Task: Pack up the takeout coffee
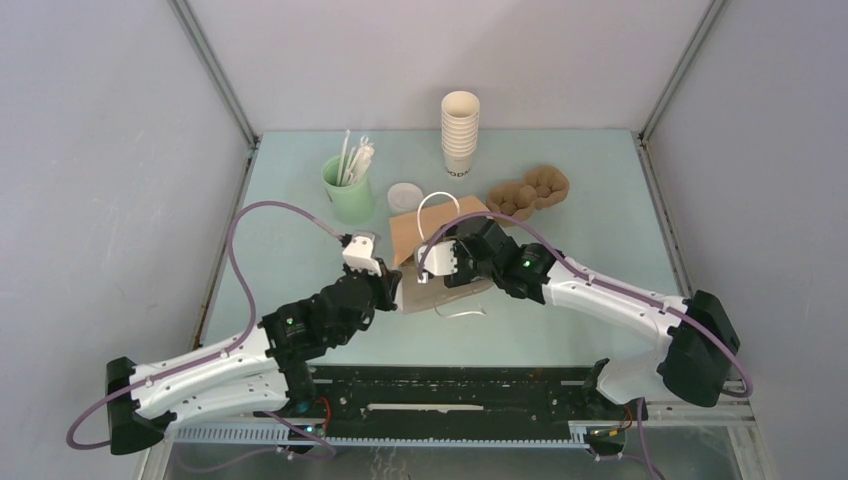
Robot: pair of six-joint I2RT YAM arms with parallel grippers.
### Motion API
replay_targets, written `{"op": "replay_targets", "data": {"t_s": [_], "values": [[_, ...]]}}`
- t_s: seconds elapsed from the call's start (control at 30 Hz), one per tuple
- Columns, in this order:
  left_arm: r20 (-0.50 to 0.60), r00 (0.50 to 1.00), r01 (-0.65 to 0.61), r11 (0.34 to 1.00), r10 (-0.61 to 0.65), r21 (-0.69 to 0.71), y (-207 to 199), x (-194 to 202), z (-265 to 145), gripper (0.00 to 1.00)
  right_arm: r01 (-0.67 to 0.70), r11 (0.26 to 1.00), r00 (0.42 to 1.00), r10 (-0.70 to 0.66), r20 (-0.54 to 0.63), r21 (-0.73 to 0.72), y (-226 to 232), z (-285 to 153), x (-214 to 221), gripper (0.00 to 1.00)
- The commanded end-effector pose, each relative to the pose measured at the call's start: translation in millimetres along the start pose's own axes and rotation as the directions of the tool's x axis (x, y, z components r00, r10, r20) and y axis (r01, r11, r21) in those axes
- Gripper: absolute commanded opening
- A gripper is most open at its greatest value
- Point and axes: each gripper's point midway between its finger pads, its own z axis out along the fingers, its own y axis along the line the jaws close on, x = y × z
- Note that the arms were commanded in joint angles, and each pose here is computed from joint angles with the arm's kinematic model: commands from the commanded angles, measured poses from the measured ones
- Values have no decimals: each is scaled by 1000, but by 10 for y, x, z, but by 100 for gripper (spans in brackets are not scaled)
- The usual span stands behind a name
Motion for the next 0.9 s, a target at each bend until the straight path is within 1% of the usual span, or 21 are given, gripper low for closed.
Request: {"op": "replay_targets", "data": {"t_s": [0.0,0.17,0.43,0.7,0.87], "values": [[-15,1000,23,999,-22,40,-94,-105,-108,0,-37,999,997,35,64,35,-125,98,-116,0],[-24,999,32,999,-32,39,-94,-102,-123,0,-40,999,997,38,74,25,-107,186,-127,0],[-36,999,31,999,-30,25,-85,-135,-150,0,-54,998,997,53,59,13,-98,278,-42,0],[-51,998,39,999,-37,34,-111,-178,-199,0,-74,997,994,75,76,-11,-28,233,-103,0],[-70,997,39,999,-36,38,-138,-157,-197,0,-80,996,995,82,60,-39,63,334,-84,0]]}}
